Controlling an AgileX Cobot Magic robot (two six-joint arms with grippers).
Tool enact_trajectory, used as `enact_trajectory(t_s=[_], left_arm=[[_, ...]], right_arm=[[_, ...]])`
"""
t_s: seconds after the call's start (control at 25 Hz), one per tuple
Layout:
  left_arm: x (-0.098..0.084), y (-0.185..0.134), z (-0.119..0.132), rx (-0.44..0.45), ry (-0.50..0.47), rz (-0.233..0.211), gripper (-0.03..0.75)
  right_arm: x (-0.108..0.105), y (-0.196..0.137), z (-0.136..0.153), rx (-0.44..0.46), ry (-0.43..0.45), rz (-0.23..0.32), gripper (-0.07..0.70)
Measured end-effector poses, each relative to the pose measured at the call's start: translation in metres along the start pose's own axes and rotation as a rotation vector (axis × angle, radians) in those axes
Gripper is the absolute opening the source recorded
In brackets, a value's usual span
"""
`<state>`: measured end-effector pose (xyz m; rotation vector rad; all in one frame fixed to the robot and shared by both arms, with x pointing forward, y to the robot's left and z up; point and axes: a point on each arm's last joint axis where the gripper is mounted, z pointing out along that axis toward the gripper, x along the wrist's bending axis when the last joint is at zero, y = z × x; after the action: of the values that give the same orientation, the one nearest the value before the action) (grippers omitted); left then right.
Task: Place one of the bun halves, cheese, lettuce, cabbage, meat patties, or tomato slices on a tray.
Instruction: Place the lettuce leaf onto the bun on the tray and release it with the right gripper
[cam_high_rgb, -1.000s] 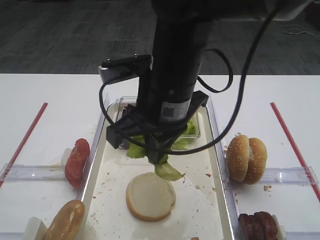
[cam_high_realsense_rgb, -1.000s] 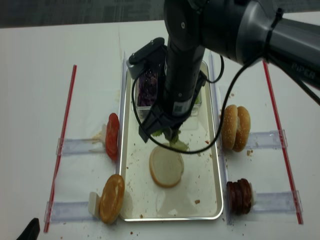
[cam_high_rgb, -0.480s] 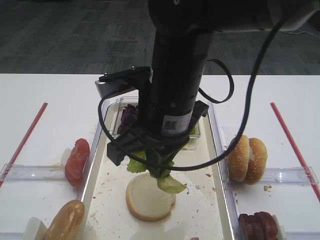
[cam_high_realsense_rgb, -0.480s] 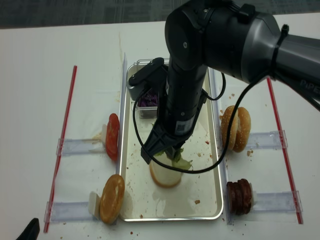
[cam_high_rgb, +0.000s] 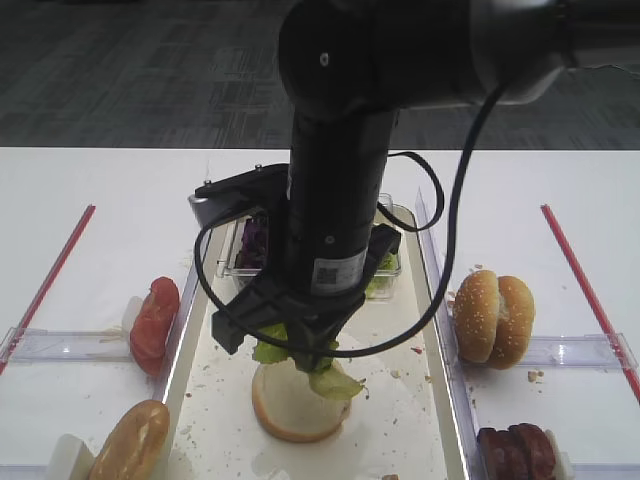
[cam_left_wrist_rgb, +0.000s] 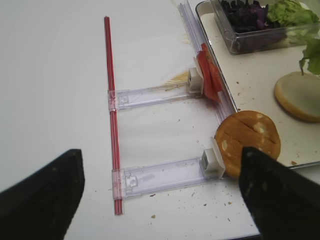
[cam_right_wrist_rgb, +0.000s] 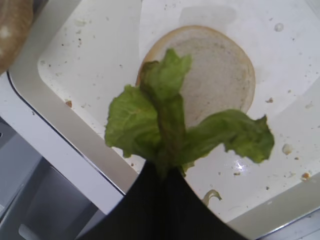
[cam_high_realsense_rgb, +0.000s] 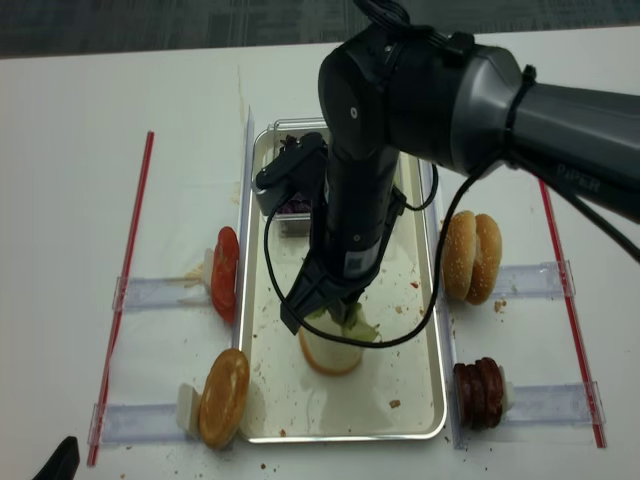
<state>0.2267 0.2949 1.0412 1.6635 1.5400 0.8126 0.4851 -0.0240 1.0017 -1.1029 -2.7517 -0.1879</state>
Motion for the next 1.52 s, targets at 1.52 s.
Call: enact_trajectory(t_s=[1.52], left_arm=[[0.000, 0.000, 0.000, 0.000, 0.000, 0.000, 0.615]], right_arm=[[-0.016, 0.018, 0.058, 0.040, -0.041, 0.020, 0.047]])
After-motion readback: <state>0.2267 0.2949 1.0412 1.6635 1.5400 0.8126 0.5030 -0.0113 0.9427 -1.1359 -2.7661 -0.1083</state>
